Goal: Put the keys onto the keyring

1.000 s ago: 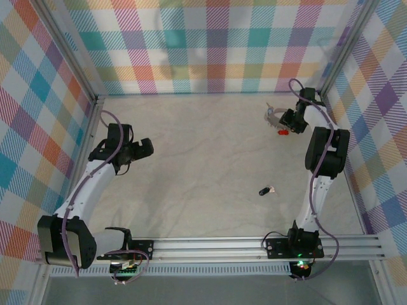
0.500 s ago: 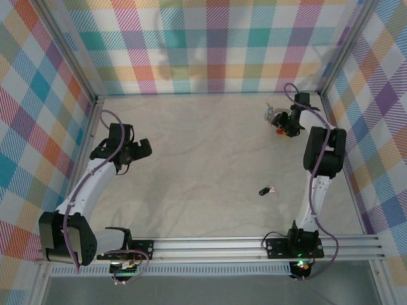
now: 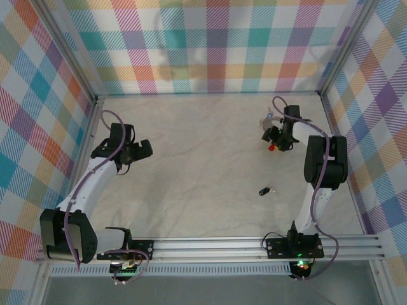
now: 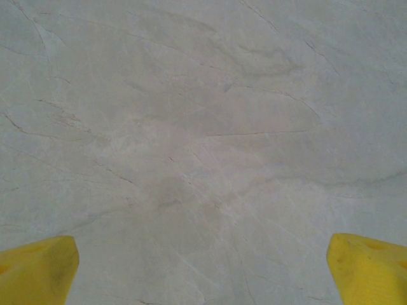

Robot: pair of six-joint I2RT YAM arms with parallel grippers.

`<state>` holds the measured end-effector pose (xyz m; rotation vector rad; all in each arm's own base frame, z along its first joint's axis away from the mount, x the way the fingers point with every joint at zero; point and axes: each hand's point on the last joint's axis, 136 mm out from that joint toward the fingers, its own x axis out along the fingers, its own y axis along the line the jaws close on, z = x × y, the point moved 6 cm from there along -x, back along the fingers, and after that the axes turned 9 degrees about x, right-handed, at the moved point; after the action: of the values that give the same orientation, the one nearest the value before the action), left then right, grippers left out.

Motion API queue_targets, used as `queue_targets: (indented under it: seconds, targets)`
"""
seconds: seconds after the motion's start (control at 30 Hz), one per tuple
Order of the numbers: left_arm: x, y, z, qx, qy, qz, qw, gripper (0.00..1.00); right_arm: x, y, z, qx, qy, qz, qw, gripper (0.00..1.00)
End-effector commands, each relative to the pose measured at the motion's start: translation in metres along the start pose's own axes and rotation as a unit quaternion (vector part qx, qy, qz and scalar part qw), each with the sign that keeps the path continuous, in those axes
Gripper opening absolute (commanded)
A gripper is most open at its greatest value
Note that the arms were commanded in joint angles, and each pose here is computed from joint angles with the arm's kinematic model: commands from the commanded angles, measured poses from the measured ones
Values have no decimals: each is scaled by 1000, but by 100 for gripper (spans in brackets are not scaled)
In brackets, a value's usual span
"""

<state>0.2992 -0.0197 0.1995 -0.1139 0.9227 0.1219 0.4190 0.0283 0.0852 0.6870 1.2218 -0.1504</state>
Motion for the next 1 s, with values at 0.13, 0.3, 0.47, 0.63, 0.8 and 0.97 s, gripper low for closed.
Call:
queue_targets:
  seconds: [0.13, 0.3, 0.47, 0.63, 0.8, 0.97]
  targets:
    - [-13, -3, 6, -4, -16, -13, 1000, 100, -7, 0, -71, -26, 61, -3, 998, 60]
    - [-12, -3, 4, 0, -12, -11, 1000, 100, -13, -16, -93, -19, 65, -17, 998, 61]
    - [-10, -4, 4, 4, -9, -14, 1000, 100, -29, -11, -99, -24, 69, 7, 997, 64]
    - [-9, -8, 2, 5, 0, -28, 1000, 100, -55, -3, -80, 13, 17, 33, 999, 66]
    - [-7, -14, 1, -3, 15, -50, 999, 100, -79, 3, -58, 72, -29, 18, 997, 42]
    - [-7, -18, 0, -23, 15, -65, 998, 100, -87, 4, -45, 141, -70, 25, 987, 35]
